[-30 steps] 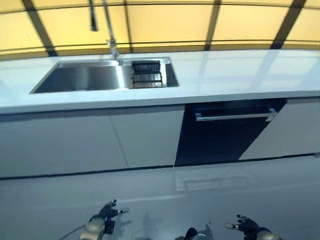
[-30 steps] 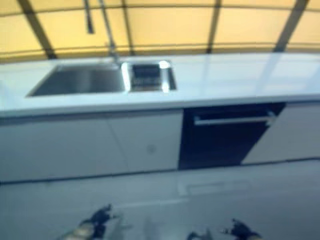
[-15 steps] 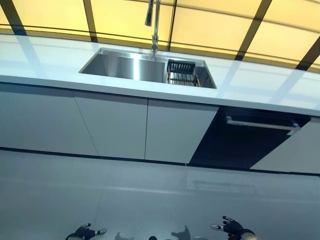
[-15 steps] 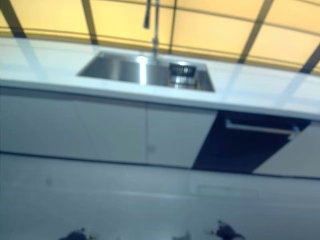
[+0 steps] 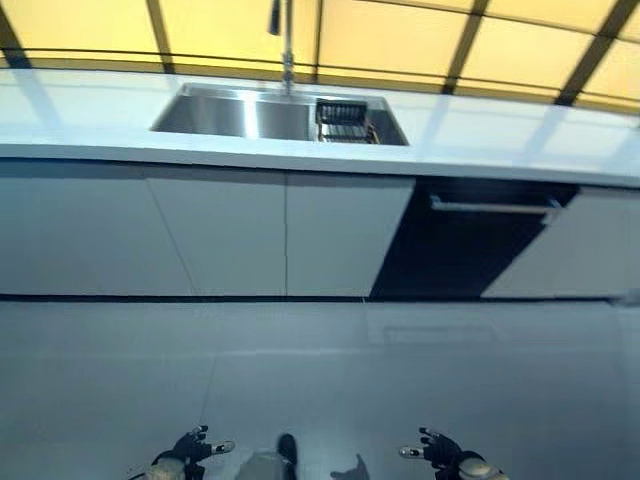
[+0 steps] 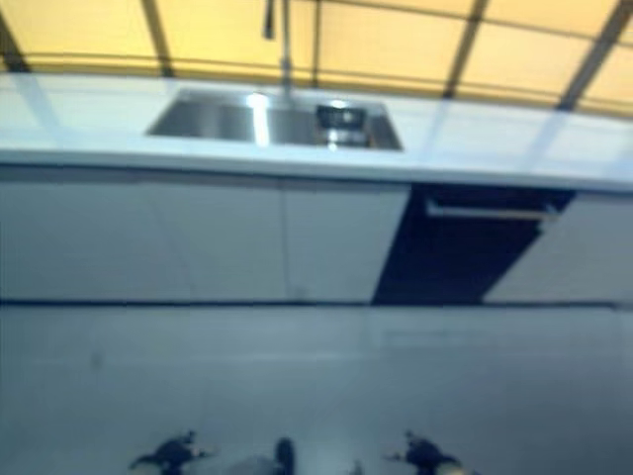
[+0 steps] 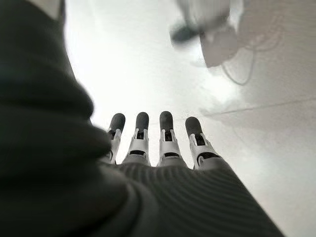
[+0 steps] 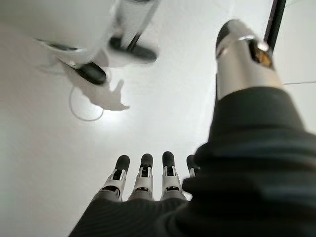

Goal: Take plates into dishwasher

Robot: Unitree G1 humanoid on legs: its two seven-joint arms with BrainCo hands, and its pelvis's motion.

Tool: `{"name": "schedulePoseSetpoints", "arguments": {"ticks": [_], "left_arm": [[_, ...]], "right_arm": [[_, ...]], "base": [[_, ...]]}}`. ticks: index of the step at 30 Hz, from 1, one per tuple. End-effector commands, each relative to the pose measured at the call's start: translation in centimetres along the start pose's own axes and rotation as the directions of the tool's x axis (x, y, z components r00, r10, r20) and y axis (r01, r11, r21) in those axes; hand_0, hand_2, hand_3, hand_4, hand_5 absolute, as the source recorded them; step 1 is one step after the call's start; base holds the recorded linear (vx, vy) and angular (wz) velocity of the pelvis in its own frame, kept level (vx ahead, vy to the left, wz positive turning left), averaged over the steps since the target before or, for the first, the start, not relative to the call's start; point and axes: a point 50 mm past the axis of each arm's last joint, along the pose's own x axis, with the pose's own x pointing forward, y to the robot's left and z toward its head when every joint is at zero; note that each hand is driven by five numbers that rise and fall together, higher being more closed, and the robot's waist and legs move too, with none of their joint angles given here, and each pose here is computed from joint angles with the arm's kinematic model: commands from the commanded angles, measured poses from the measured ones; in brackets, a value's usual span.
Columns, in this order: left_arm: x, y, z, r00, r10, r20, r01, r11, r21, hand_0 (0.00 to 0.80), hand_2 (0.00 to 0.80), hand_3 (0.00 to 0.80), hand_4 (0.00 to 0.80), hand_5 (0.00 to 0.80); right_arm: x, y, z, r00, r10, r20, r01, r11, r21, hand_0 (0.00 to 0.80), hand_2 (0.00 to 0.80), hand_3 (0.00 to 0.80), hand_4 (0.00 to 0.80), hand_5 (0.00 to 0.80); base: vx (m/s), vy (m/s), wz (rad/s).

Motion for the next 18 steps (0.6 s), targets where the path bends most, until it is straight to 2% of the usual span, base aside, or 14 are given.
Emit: {"name": "schedulePoseSetpoints", "arguments": {"ticks": [1,3,7,10,18], "left_arm": [[0.1,0.7,1.0,0.997,0.05,0.05,-0.048,0.998,-0.051,0.0,0.0,0.0,0.0,0.0],[-0.2,1.1,-0.2,0.998,0.069,0.015,-0.067,0.995,-0.08,0.0,0.0,0.0,0.0,0.0],[-0.7,1.6,-2.6,0.994,0.094,-0.063,-0.1,0.989,-0.106,0.0,0.0,0.0,0.0,0.0],[-1.1,1.6,-4.1,0.99,0.098,-0.099,-0.111,0.985,-0.132,0.0,0.0,0.0,0.0,0.0],[-0.6,0.5,-2.3,1.0,0.017,-0.009,-0.018,0.997,-0.069,0.0,0.0,0.0,0.0,0.0]], "right_arm": [[-0.2,-2.9,0.4,0.997,-0.078,-0.029,0.078,0.997,-0.006,0.0,0.0,0.0,0.0,0.0],[-0.4,-3.1,-0.5,0.993,-0.097,-0.072,0.095,0.995,-0.02,0.0,0.0,0.0,0.0,0.0],[-0.6,-3.6,-1.5,0.986,-0.129,-0.103,0.13,0.992,-0.002,0.0,0.0,0.0,0.0,0.0],[-0.7,-3.8,-1.7,0.985,-0.144,-0.094,0.145,0.989,0.004,0.0,0.0,0.0,0.0,0.0],[-0.8,-3.9,-1.9,0.985,-0.15,-0.089,0.154,0.987,0.048,0.0,0.0,0.0,0.0,0.0]], "base": [[-0.236,0.05,0.77],[-0.183,0.083,0.41],[-0.101,0.161,-0.35],[-0.077,0.263,0.19],[-0.1,0.408,0.08]]}}
